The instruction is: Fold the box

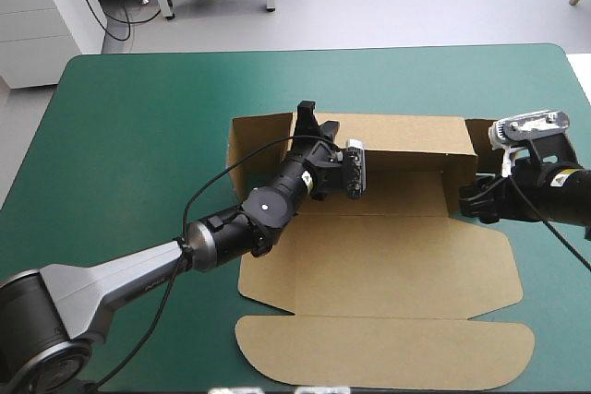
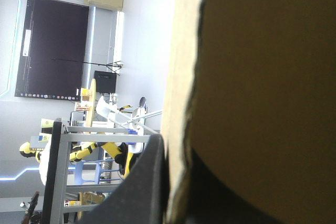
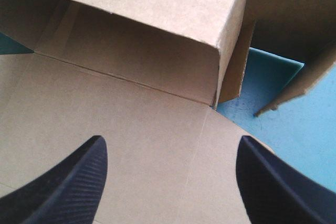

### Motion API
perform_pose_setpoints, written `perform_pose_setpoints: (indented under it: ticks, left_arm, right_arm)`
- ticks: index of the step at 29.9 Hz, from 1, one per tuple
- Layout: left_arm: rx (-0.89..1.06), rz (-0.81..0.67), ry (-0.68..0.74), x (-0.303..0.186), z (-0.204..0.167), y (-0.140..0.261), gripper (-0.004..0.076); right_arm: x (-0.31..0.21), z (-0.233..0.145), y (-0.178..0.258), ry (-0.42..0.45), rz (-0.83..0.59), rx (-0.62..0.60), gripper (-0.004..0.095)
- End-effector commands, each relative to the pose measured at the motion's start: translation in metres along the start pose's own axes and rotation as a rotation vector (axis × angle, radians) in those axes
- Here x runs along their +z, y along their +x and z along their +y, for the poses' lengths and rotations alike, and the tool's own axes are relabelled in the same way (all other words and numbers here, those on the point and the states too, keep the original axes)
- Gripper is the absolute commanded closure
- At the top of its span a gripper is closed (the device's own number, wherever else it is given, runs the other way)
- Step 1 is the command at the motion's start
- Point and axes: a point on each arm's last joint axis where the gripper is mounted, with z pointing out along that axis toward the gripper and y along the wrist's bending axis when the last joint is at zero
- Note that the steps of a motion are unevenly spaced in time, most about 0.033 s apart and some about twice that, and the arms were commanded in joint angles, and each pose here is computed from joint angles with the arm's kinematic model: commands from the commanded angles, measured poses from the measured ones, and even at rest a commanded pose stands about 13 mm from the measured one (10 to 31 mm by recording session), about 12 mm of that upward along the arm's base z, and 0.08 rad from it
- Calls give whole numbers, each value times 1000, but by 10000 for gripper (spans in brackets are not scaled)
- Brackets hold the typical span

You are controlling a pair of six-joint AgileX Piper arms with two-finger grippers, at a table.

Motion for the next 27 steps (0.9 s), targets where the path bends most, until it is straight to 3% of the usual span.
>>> perform_pose_setpoints:
  ticks: [1, 6, 13, 27]
  left_arm:
    - [-134, 2, -58, -10, 21, 3, 731]
    - [-93, -19, -35, -9, 17, 1, 731]
    - [-3, -3, 26, -8, -4, 8, 731]
    - [54, 27, 58, 0, -18, 13, 731]
  right_arm:
    - [-20, 4, -11, 12, -94, -4, 263]
    - [-24, 2, -15, 33, -117, 4, 263]
    - [-20, -14, -25, 168, -174, 137, 263]
    - [10, -41, -93, 183, -147, 155, 263]
